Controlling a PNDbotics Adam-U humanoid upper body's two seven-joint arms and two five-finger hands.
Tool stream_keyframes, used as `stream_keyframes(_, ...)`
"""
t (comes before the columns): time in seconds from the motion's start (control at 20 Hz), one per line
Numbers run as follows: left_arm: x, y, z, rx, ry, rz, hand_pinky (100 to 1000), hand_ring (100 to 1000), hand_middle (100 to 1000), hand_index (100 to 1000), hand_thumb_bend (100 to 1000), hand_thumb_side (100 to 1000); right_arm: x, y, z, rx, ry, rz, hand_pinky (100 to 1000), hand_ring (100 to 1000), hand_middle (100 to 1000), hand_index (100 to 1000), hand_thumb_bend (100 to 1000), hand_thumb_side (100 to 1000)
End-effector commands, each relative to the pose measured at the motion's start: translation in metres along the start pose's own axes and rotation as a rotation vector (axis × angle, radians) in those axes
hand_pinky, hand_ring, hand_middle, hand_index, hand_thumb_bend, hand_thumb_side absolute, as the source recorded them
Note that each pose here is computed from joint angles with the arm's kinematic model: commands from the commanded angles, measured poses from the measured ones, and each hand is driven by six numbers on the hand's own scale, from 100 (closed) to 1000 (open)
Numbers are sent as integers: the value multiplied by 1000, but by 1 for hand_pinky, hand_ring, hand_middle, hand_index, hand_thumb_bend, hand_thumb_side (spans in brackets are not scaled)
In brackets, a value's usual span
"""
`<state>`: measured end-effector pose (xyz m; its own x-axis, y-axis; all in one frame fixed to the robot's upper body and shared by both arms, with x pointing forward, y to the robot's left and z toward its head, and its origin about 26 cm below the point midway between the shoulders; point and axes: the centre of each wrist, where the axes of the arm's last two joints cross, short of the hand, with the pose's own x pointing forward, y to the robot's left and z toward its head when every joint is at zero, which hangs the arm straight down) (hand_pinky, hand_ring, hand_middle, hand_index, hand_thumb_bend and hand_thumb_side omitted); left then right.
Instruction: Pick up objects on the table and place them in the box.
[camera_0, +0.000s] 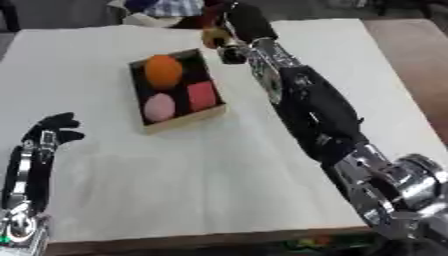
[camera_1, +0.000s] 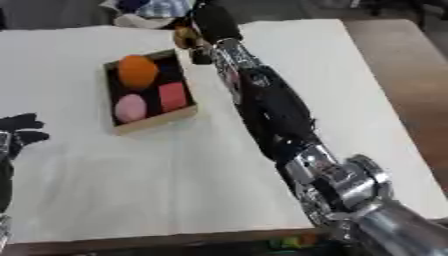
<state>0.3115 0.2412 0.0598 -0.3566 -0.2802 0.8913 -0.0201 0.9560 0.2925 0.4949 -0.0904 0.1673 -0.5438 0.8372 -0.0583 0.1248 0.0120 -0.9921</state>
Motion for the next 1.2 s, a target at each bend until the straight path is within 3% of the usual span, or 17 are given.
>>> stream_keyframes(0.05,7,3,-4,7,-31,-8,758,604,625,763,100,943,12,-22,-8,47,-118,40,805,782,720,633,100,188)
stream_keyframes(0.1,7,3,-4,7,-31,-8,758,604,625,763,100,943,14,-24,-9,64,-136,47,806,784,726,664,100,227)
stream_keyframes(0.15,7,3,-4,6,-31,-8,758,604,625,763,100,943,16,-25,-9,75,-147,53,811,792,743,758,101,361)
stream_keyframes(0.2,7,3,-4,7,-31,-8,758,604,625,763,100,943,17,-27,-9,80,-153,56,812,795,748,786,140,416)
stream_keyframes(0.25,7,4,-4,7,-31,-8,758,604,625,763,100,943,17,-29,-9,77,-156,58,816,799,760,844,230,528)
stream_keyframes(0.35,7,4,-4,9,-30,-9,758,604,625,763,100,943,16,-35,-9,55,-153,55,818,802,768,885,280,600)
stream_keyframes(0.5,6,4,-4,10,-29,-10,758,603,624,763,100,943,14,-47,-9,1,-154,47,820,803,773,899,259,590)
stream_keyframes(0.65,6,5,-3,14,-27,-13,758,603,625,763,100,943,9,-69,-5,-94,-164,22,819,793,771,896,135,476)
stream_keyframes(0.75,5,7,-3,20,-25,-16,758,603,625,763,100,943,-1,-85,3,-189,-163,-29,815,780,765,898,100,434)
stream_keyframes(0.95,3,11,-1,39,-17,-25,758,603,626,763,100,943,-28,-102,33,-360,-146,-221,809,758,755,900,100,454)
stream_keyframes(1.2,3,15,-1,58,-15,-34,759,603,627,763,100,944,-56,-89,88,-483,-99,-514,798,733,743,842,100,520)
